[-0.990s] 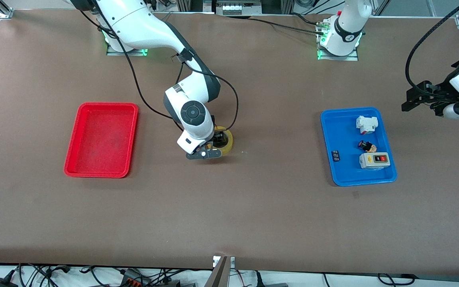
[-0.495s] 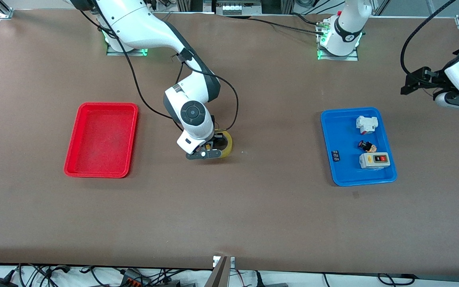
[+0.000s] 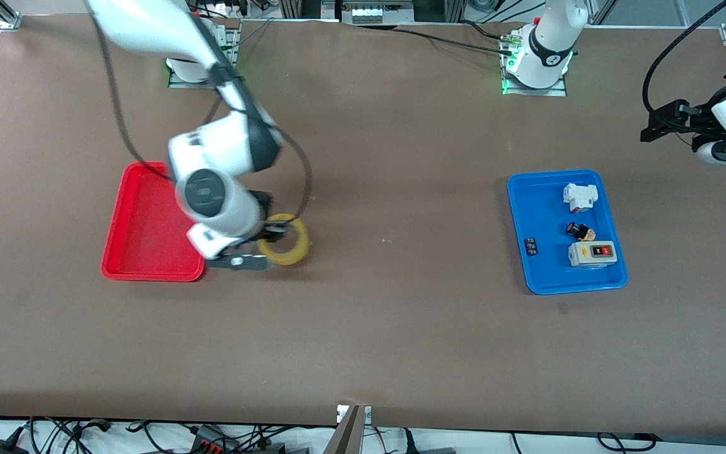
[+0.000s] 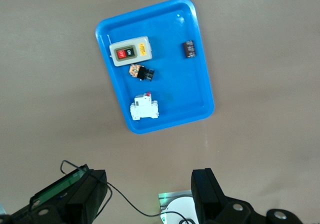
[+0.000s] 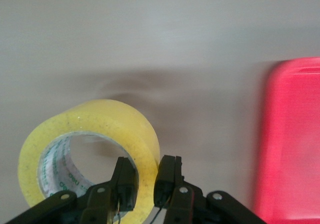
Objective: Place and move tape with both arms
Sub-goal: 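Grasp the tape roll with the right gripper and carry it to the red tray, then lower the tape into the red tray and open the right gripper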
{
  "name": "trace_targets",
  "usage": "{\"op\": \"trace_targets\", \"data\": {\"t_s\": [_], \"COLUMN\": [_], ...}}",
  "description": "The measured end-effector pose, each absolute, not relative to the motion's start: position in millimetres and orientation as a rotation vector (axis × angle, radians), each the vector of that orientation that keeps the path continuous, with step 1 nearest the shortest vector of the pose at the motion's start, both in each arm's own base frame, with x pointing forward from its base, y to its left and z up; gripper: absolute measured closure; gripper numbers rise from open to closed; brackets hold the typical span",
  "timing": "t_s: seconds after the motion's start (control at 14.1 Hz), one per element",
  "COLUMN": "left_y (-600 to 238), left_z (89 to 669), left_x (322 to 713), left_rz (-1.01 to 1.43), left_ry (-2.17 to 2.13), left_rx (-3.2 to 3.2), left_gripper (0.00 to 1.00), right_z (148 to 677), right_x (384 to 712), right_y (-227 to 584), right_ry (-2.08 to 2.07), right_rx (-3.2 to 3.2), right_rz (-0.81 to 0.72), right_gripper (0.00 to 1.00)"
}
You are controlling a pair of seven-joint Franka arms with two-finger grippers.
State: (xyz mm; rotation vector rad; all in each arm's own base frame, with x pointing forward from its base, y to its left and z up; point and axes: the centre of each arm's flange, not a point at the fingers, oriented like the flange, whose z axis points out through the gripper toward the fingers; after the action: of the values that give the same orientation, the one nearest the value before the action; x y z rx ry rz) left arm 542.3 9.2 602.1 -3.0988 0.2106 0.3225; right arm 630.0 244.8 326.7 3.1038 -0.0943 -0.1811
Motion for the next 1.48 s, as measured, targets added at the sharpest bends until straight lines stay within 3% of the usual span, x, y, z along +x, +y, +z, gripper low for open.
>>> {"op": "trace_targets", "data": {"t_s": [0.21,0.64,1.41,1.48], "left_y": [8,7,13,13], "left_z": [603,606,606,604], "left_x": [544,549,559,561], "left_rz": [0.298,0.232,0.145,0.144], "left_ry": [0.145,0.137,0.108,0.108], "left_rx": [-3.097,-3.100,-3.120,-3.126], "left_gripper": [0.00,0.00,0.00,0.00], "right_z": [321,287,232,229], "right_x": [622,588,562,561], "right_y": [125,-15,-32,-32], "right_ry": [-0.165,-0.212,-0.152,-0.151], "right_rx": [3.103,3.103,3.078,3.077], "right_rz": [-0.275,-0.396,-0.290,-0.294], "right_gripper": [0.79,0.79,0.79,0.71]}}
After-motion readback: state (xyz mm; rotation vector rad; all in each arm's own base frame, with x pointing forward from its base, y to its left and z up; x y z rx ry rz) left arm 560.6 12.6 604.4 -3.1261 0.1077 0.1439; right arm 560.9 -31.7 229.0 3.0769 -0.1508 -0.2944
